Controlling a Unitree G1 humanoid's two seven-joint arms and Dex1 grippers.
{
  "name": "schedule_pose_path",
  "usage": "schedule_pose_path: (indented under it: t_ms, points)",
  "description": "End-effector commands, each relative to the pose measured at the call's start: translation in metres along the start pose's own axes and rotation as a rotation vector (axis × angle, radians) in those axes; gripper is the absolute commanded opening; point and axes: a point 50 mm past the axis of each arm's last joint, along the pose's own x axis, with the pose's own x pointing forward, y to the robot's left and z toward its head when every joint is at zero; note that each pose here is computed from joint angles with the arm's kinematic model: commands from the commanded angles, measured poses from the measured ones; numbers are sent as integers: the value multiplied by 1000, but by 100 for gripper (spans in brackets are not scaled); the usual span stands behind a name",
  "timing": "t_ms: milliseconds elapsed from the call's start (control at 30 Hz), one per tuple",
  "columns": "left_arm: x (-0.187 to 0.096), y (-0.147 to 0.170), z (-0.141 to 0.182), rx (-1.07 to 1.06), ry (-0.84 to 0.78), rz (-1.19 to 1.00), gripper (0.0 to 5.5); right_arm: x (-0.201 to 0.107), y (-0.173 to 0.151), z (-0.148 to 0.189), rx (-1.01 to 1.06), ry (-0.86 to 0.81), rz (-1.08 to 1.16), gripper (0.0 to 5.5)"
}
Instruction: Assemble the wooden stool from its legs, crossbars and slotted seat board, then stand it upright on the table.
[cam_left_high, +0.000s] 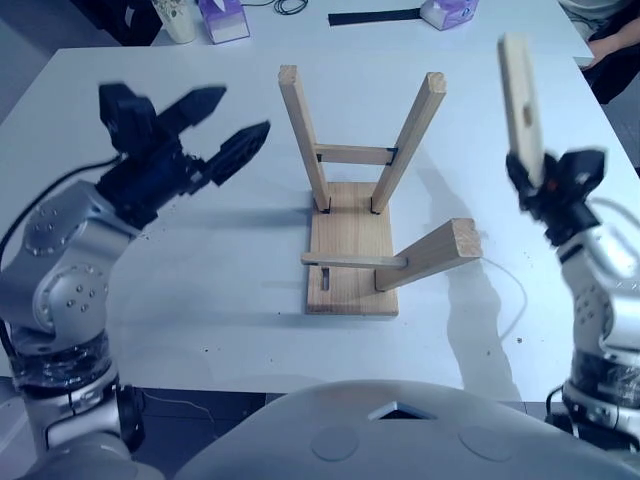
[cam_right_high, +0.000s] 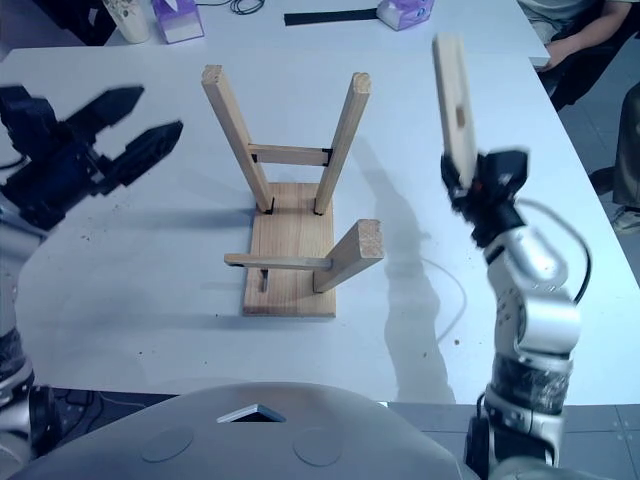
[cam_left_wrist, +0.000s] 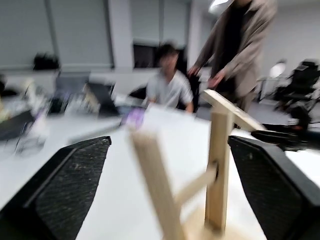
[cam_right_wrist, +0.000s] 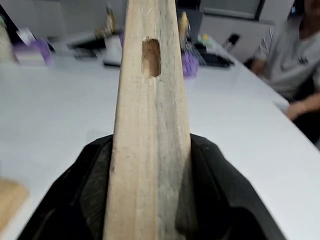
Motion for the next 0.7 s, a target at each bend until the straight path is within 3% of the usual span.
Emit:
schedule_pose_path:
  t_ms: [33, 200, 333, 700]
  points:
    - [33, -11, 22, -35, -73, -153, 435, 18, 18, 61, 71, -203, 298, 204]
    - [66, -18, 31, -83, -103, -291, 385, 24, 54, 87, 134, -198, 744, 204]
    - [78, -23, 26, -153, -89, -400, 385, 22, 68, 89, 137, -137, 982, 204]
    - [68, -33, 16, -232, -87, -596, 385, 16, 71, 82, 141, 4, 1229, 204]
